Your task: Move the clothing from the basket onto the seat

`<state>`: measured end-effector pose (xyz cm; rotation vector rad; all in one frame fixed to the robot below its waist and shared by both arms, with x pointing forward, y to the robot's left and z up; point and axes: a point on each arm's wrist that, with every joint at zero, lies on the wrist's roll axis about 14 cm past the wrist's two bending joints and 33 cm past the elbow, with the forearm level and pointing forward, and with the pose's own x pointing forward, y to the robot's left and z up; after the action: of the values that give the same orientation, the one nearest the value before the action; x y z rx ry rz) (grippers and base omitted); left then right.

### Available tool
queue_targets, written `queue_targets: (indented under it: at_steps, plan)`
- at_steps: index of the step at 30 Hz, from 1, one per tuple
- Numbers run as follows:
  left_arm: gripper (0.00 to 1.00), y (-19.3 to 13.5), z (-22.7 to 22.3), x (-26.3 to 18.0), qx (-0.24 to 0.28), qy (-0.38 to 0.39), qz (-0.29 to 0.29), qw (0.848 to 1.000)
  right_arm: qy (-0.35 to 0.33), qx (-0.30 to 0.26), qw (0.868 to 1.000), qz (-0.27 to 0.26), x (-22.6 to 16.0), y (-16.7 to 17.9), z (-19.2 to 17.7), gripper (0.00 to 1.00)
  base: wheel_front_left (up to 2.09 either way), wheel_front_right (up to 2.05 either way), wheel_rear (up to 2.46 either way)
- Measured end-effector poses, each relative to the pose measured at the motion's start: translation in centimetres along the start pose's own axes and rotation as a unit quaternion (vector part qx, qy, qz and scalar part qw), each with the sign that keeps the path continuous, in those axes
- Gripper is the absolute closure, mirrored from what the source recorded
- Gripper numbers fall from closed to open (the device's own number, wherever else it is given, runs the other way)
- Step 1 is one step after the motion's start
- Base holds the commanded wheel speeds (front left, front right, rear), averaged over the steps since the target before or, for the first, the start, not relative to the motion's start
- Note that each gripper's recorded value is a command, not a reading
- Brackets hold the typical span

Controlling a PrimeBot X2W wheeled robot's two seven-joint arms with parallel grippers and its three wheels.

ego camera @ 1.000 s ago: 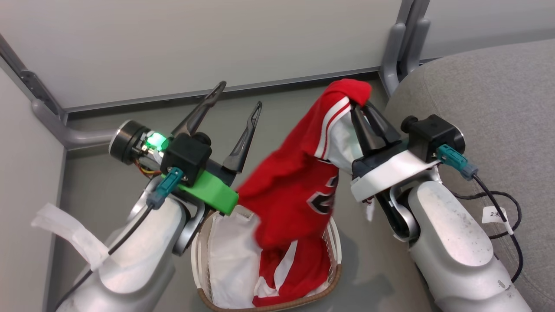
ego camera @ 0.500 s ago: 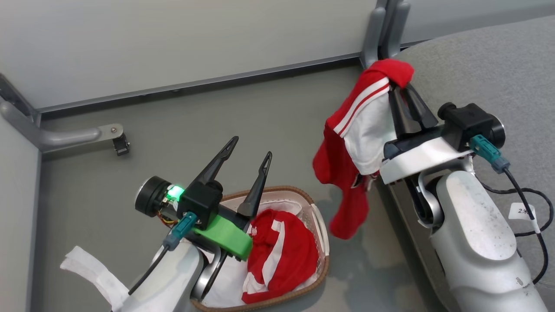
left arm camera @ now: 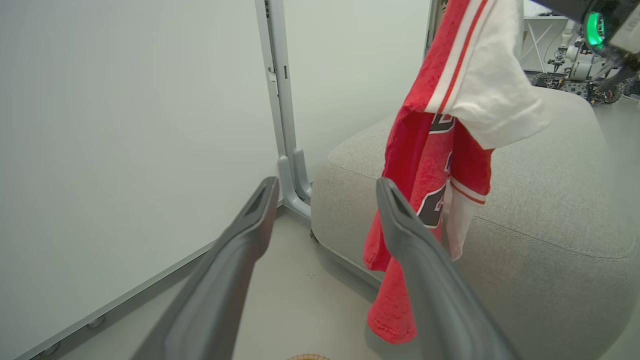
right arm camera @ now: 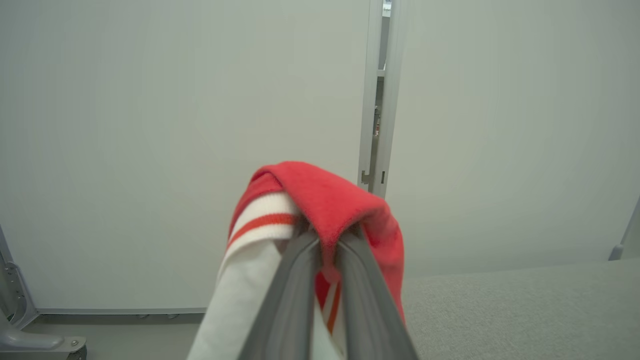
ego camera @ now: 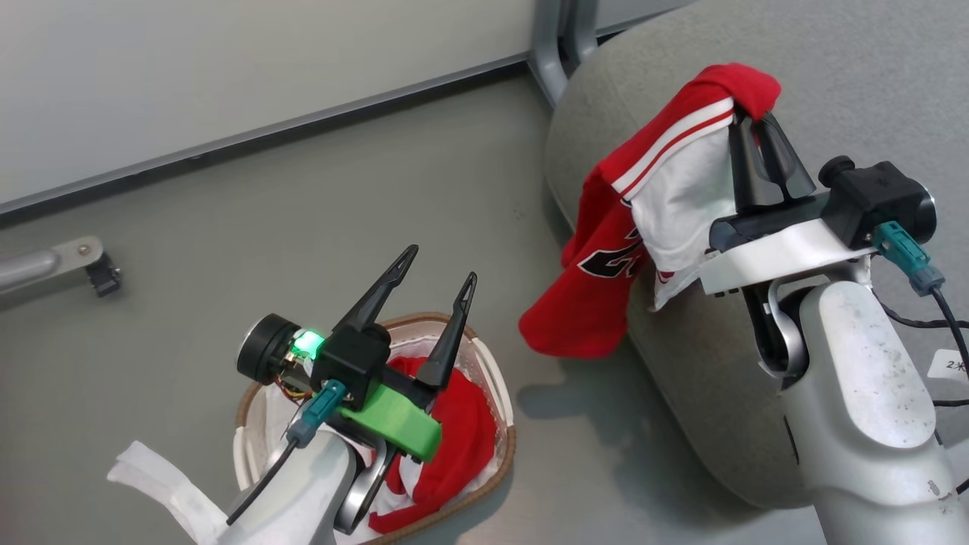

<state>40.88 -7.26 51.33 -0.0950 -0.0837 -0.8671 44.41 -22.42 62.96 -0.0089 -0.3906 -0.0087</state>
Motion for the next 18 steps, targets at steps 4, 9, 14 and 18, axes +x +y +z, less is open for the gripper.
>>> queue_targets:
  at_steps: [4,9,14,18]
  plan:
    - [0.00,-1.4,-1.4,1.2,-0.013,0.011,-0.029,0.999,0.005,-0.016,1.000,-0.026,-0.8,-2.2,0.0,1.00,0.00,0.00,0.00]
    - [0.00,-3.2,-3.3,2.5,-0.031,0.025,-0.065,0.997,0.017,-0.038,0.997,-0.061,-2.1,-5.0,-0.2,1.00,0.00,0.00,0.00]
    - [0.00,-4.4,-5.4,3.5,-0.050,0.042,-0.090,0.994,0.036,-0.055,0.994,-0.083,-2.9,-6.8,-1.1,1.00,0.00,0.00,0.00]
    - [0.00,-4.8,-6.7,3.8,-0.063,0.051,-0.100,0.992,0.047,-0.071,0.993,-0.082,-2.4,-7.1,-1.9,1.00,0.00,0.00,0.00]
